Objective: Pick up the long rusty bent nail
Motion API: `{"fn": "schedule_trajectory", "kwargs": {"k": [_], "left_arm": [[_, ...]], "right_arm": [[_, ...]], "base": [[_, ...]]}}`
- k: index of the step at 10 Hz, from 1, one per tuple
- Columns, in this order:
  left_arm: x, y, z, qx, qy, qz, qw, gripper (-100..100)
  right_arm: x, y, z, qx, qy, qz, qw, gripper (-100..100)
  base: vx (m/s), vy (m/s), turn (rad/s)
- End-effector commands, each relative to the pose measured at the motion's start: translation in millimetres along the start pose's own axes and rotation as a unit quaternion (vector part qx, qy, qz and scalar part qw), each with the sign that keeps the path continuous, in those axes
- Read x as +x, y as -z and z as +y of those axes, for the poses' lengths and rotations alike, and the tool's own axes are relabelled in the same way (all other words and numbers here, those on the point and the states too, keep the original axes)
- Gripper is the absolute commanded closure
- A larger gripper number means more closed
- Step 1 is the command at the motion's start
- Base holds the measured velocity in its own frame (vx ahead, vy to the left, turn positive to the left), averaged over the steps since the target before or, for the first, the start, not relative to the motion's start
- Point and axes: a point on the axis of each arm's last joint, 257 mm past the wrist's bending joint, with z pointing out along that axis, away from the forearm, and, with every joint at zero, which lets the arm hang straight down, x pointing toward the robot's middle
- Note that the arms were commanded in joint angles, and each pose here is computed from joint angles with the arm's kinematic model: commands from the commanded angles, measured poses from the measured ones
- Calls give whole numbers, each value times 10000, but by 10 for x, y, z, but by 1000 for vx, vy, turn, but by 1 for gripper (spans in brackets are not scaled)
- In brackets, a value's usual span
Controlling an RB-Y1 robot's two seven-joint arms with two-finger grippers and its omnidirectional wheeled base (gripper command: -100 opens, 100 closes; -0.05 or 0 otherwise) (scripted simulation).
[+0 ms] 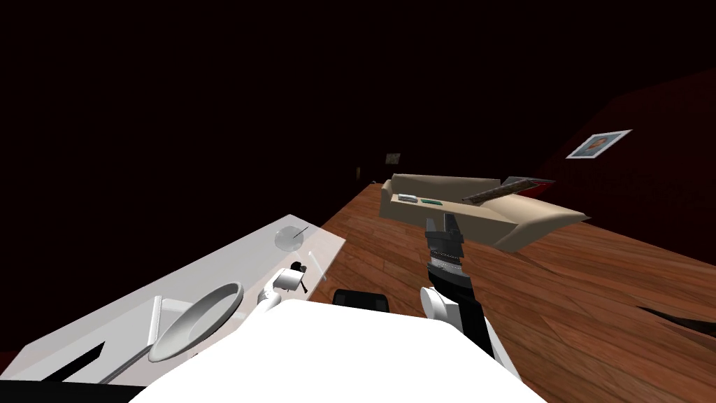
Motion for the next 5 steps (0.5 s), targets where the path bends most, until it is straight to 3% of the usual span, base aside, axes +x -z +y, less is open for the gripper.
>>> {"fn": "schedule_trajectory", "kwargs": {"k": [1,4,5], "left_arm": [[-36,56,-28,-9,-18,8,10000,100],[-69,103,-53,5,-26,6,10000,100],[-70,108,-51,-3,-32,12,10000,0]], "right_arm": [[0,0,0,0,0,0,10000,0],[0,0,0,0,0,0,10000,0],[0,0,0,0,0,0,10000,0]], "base": [[-26,-30,29],[-29,-24,15],[0,0,0]]}}
